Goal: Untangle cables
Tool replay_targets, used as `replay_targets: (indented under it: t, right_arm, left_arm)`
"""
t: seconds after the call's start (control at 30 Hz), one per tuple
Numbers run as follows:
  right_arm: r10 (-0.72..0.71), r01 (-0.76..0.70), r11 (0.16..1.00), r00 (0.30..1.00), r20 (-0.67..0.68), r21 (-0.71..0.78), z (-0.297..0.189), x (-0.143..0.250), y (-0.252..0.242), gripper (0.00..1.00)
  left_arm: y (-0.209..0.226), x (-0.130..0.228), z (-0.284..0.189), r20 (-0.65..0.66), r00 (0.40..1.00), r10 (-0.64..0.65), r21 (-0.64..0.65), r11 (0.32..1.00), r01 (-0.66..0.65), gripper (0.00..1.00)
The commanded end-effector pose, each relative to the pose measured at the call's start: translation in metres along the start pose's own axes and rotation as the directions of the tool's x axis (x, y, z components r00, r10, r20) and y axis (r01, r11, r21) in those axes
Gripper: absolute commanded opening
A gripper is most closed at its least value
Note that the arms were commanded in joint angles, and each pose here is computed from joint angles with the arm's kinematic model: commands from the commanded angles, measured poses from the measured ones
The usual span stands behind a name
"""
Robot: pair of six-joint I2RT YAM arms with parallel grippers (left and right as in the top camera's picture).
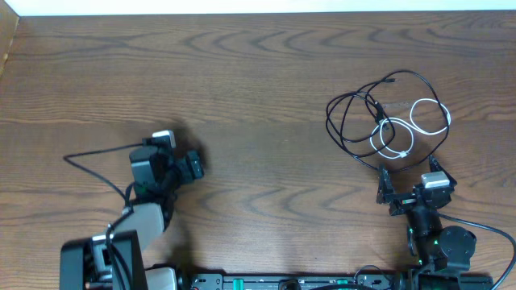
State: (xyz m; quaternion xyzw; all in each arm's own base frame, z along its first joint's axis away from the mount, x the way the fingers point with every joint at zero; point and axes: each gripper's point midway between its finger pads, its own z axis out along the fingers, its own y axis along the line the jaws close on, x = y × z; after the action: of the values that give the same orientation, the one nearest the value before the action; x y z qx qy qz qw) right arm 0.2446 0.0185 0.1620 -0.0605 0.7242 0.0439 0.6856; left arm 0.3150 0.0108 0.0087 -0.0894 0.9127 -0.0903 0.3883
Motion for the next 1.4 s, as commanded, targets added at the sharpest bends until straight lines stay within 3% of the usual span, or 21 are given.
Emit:
replay_targets:
  t: [0.0,0.53,1.17,1.37]
  right_arm:
    - [0.002,-0.002,1.0,1.0,0.001,0.007,0.0,0.001,-0.002,0.99]
    - [0.002,-0.002,1.0,1.0,0.002,0.006,0.0,0.001,-0.001,0.99]
    - [0.002,-0.002,1.0,1.0,0.001,0.006,0.0,0.001,-0.001,0.99]
    - [0.002,-0.002,1.0,1.0,0.002,0.007,0.0,0.001,-0.002,0.99]
  left_arm:
    - [0.001,0.039,-0.008,-0.064,0.998,-0.023,0.008,1.0,0.024,0.97]
    - [-0.001,0.069,-0.034,-0.014,0.995,-0.101,0.022,0.995,0.102,0.97]
    - [0.0,0.074,-0.066,-0.007,0.994,-0.112,-0.02,0.994,0.111,0.97]
    - [-0.006,0.038,-0.079,0.162,0.984,-0.078,0.013,0.997,0.077,0.97]
